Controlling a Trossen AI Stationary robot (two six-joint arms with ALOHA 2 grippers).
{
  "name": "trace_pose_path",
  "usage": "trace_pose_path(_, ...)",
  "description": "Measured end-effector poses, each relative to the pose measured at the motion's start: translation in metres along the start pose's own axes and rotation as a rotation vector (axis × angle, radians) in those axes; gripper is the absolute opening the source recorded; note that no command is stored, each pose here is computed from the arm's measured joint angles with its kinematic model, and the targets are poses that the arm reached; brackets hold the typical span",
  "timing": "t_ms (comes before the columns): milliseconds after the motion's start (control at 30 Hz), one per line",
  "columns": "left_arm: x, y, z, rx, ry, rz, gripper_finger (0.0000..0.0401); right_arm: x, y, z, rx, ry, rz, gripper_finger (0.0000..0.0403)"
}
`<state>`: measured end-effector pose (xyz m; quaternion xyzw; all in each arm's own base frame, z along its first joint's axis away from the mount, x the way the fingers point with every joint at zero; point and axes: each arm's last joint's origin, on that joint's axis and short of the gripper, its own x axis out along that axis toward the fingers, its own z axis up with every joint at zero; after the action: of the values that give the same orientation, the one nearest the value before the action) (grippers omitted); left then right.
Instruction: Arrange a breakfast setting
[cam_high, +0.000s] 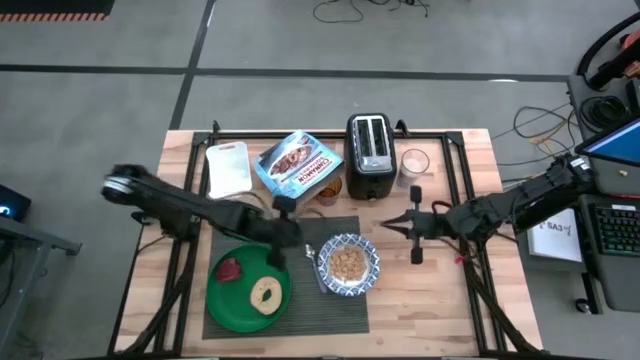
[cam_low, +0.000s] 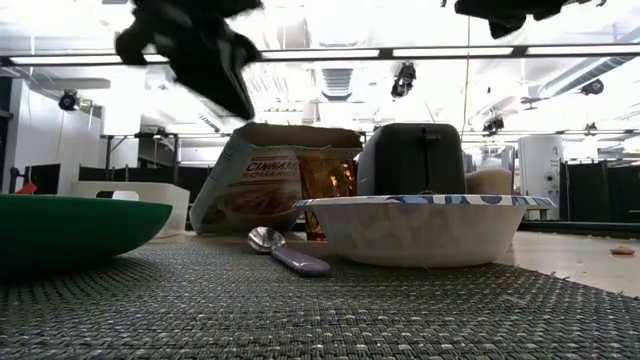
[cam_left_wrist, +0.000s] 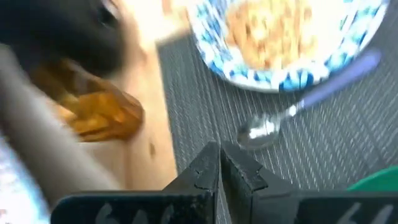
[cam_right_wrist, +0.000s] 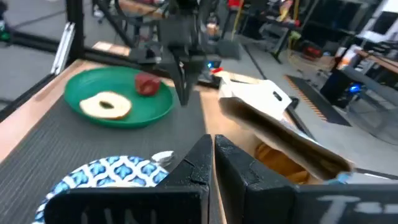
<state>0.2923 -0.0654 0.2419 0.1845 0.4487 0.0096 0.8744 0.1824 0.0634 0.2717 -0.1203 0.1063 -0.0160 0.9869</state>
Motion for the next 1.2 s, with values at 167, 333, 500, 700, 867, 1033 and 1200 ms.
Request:
trace_pose_path(167, -0.044, 0.014, -0.028, -0.07, -0.31, 0.048, 0.0, -0.009, -0.017, -0.011, 0.024, -0.043, -0.058, 0.0009)
trace_pose_path(333, -0.079, 0.029, -0.056, -0.126, -0.564, 0.128, 0.0, -0.014, -0.038, -0.017, 0.069, -0.084, -0.062, 0.0009)
trace_pose_path(500, -0.096, 0.036, -0.082, -0.179, -0.683, 0.196, 0.0, -0.014, -0.052, -0.018, 0.086, -0.096, -0.07, 0.0009)
trace_pose_path(700, -0.102, 0.036, -0.114, -0.207, -0.689, 0.285, 0.0, -0.012, -0.058, -0.021, 0.083, -0.09, -0.049, 0.0009)
trace_pose_path(867, -0.104, 0.036, -0.137, -0.283, -0.739, 0.31, 0.0, -0.013, -0.06, -0.025, 0.082, -0.074, -0.064, 0.0009)
trace_pose_path(1033, -0.107, 0.034, -0.154, -0.318, -0.783, 0.318, 0.0, -0.018, -0.061, -0.03, 0.083, -0.06, -0.071, 0.0009)
trace_pose_path(1200, -0.108, 0.032, -0.169, -0.349, -0.834, 0.32, 0.0, -0.027, -0.059, -0.041, 0.097, -0.078, -0.078, 0.0009)
